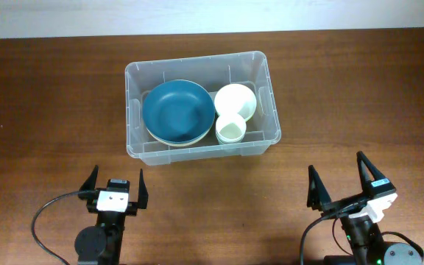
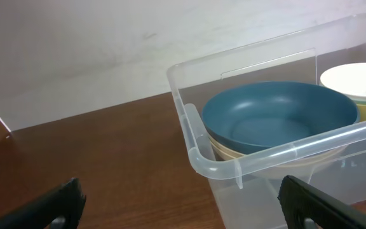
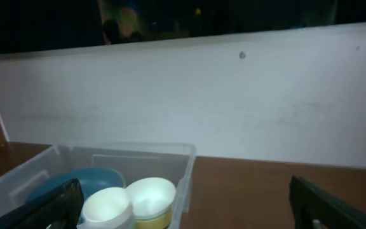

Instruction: Pack container

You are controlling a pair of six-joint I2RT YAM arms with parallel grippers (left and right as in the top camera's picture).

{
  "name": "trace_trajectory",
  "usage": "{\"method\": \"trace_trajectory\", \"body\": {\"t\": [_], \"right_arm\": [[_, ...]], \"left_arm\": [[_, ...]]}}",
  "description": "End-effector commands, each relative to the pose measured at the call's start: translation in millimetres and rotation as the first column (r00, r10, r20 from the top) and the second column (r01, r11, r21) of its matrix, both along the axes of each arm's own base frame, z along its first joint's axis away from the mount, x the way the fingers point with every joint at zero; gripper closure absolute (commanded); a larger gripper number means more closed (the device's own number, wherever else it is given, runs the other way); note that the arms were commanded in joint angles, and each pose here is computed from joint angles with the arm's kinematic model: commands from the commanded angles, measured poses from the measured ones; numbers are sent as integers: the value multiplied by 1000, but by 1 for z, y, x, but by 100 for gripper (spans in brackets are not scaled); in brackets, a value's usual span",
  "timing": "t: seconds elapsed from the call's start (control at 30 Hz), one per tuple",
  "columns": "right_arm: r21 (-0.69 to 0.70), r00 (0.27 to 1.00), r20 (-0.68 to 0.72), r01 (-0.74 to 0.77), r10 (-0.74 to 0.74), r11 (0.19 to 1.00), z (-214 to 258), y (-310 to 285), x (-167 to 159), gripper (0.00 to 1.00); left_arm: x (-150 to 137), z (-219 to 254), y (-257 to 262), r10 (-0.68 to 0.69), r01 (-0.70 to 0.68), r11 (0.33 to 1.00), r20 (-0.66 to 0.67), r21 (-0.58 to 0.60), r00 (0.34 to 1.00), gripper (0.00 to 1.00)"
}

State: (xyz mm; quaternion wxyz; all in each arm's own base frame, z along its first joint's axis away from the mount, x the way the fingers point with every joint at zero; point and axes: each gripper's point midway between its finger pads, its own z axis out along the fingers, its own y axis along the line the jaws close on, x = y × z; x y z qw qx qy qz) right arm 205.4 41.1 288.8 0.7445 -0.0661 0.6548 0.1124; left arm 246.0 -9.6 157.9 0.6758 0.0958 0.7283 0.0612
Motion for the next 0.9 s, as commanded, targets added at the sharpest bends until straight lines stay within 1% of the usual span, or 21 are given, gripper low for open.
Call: {"method": "trace_trajectory", "body": {"t": [0.0, 0.1, 0.13, 0.4, 0.47, 0.67, 0.87], "right_arm": [[-131, 999, 46, 35, -30, 991, -3, -2, 2, 1], [-206, 998, 58, 50, -38, 977, -11, -2, 6, 1], [-208, 997, 58, 52, -41, 977, -13, -3, 7, 1], [-205, 996, 81, 52, -36, 977, -38, -2, 21, 1], [-172, 997, 72, 46, -34, 984, -47, -2, 25, 1], [-164, 995, 89, 48, -33, 985, -64, -3, 31, 1], [-165, 998, 59, 27, -18, 986, -77, 1, 33, 1]], "left_arm": [[0, -2, -1, -10, 10, 1000, -1, 14, 1000, 0], [0, -2, -1, -10, 10, 1000, -1, 14, 1000, 0], [0, -2, -1, -10, 10, 1000, -1, 14, 1000, 0], [0, -2, -1, -10, 10, 1000, -1, 14, 1000, 0], [0, -2, -1, -10, 10, 1000, -1, 14, 1000, 0], [0, -2, -1, -10, 10, 1000, -1, 14, 1000, 0], [0, -2, -1, -10, 10, 1000, -1, 14, 1000, 0]]}}
